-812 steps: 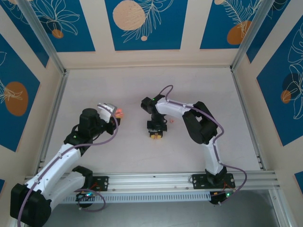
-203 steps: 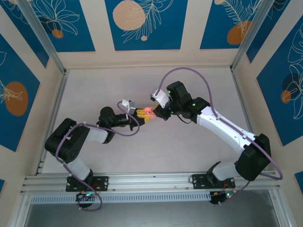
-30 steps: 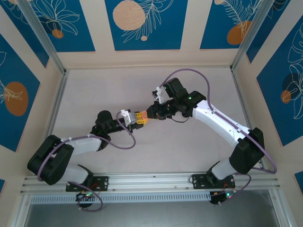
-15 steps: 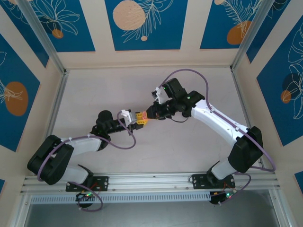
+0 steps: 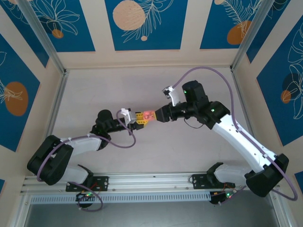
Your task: Insert the wireless bluetooth earbuds into the charging case
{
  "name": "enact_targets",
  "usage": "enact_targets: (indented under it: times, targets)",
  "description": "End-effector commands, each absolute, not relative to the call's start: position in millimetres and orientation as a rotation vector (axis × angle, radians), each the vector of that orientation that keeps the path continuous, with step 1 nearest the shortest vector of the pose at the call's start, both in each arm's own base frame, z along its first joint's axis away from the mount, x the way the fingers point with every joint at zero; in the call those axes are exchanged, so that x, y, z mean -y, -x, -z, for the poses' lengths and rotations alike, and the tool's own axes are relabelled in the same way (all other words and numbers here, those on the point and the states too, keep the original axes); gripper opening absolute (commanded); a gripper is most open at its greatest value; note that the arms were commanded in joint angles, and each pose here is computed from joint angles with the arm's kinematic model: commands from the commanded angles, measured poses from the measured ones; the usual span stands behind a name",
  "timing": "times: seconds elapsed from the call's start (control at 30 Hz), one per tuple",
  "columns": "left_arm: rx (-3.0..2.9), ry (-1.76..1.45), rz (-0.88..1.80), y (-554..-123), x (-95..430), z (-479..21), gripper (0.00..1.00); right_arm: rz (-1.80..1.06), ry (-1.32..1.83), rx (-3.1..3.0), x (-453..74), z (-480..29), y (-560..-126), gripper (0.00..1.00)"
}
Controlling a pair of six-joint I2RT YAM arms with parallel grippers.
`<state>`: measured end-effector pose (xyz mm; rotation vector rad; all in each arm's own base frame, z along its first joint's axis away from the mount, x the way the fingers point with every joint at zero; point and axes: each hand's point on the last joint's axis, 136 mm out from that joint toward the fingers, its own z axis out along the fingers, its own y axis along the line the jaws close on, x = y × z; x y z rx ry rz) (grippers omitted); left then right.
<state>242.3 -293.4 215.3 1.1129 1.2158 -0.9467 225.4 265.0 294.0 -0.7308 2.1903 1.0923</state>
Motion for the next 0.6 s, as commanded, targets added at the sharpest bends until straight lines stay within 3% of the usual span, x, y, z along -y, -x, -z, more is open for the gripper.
enact_targets:
  times: [0.0,0.37,0.57]
  targets:
    - [-1.120,-1.145,1.040,-229,303,-238,0.15,-1.089,0.937,-1.982,-255,-300,-228,0.56]
    - [-1.085,-1.148,1.076,-224,304,-248,0.15,-1.000,1.328,-1.543,-238,-301,-232,0.75]
    - [-1.083,-1.147,1.071,-224,303,-249,0.15,-1.040,1.425,-1.571,-250,-285,-241,0.75]
